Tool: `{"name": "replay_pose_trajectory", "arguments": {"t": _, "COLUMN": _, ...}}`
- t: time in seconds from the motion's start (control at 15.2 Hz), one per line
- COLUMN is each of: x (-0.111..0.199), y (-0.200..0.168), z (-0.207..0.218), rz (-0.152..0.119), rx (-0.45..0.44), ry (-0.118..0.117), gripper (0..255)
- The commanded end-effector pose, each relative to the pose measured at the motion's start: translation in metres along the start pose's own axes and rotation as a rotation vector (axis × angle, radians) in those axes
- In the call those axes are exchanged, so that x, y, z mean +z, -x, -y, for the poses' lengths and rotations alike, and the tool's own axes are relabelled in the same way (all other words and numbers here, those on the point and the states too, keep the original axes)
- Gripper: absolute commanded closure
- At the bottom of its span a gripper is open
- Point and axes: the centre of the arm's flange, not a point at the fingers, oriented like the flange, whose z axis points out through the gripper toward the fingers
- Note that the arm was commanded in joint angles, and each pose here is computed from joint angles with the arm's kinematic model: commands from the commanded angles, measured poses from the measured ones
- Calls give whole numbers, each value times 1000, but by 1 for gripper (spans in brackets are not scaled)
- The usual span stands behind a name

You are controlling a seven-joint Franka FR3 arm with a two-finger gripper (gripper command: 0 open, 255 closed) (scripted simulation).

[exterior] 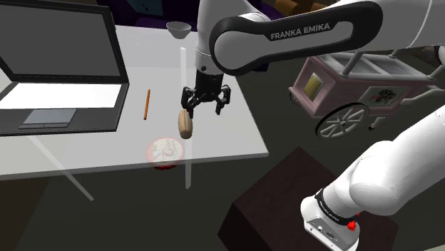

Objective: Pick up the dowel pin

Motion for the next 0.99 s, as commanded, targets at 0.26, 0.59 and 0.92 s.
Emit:
{"name": "replay_pose_trajectory", "arguments": {"t": 0.26, "x": 27, "y": -23, "z": 52, "rz": 8, "rx": 69, "ry": -37, "gripper": 0}}
{"name": "replay_pose_trajectory", "arguments": {"t": 0.59, "x": 53, "y": -24, "z": 51, "rz": 8, "rx": 69, "ry": -37, "gripper": 0}}
{"name": "replay_pose_trajectory", "arguments": {"t": 0.92, "x": 61, "y": -24, "z": 50, "rz": 8, "rx": 69, "ry": -37, "gripper": 255}}
